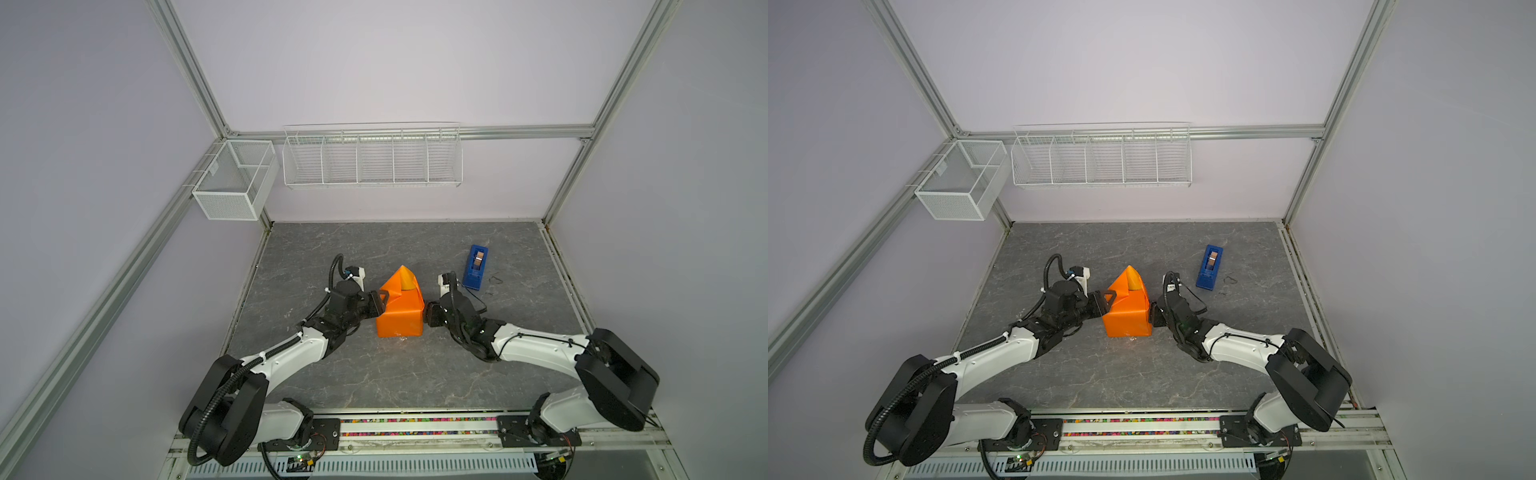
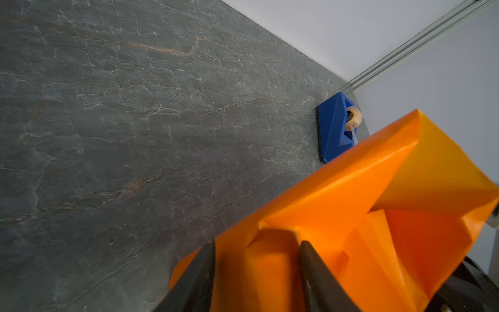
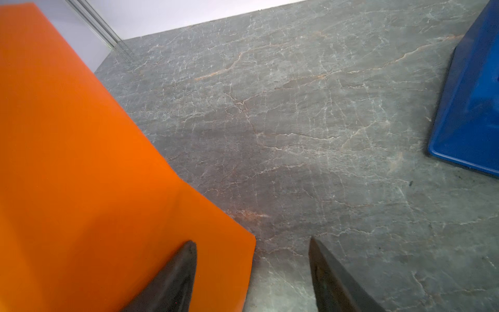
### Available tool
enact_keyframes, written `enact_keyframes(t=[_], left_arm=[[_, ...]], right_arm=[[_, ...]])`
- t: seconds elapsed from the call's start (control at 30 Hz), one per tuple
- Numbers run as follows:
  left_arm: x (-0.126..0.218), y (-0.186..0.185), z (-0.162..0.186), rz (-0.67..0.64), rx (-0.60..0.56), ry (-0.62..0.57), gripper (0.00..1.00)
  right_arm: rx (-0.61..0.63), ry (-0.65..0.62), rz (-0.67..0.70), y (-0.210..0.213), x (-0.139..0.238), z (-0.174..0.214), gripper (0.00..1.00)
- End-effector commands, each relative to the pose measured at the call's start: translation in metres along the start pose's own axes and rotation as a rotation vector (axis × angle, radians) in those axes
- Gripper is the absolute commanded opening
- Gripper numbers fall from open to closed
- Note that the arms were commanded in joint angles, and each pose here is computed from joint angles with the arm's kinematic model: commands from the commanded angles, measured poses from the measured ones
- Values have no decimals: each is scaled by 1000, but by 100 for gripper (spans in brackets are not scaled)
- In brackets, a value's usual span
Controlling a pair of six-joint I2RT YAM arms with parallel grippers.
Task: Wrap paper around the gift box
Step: 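Bring the right gripper back and pinch the paper ridge beside the left gripper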
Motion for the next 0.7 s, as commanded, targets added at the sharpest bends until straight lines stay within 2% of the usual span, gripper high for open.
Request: enact_keyframes(t=[0.0,0.3,0.67], left_arm=[[-1,24,50,-89,16,191,50],[-1,25,51,-92,15,196,50],[-1,25,51,-92,13,198,50]], right_arm=[[-24,-95,-121,30,10,-20,69],[-22,-133,-112,30,21,-32,68],[5,-72,-91,32,10,-24,68]])
Point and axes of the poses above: each gripper's point midway between its finger pads, its own x axis back along the fingers, its own y axis along the line the jaws close on, z = x × y, the point moved 3 cm from there along x, back along the fingers, and after that the axes turned 8 degrees about -x, right-handed, at the moved point
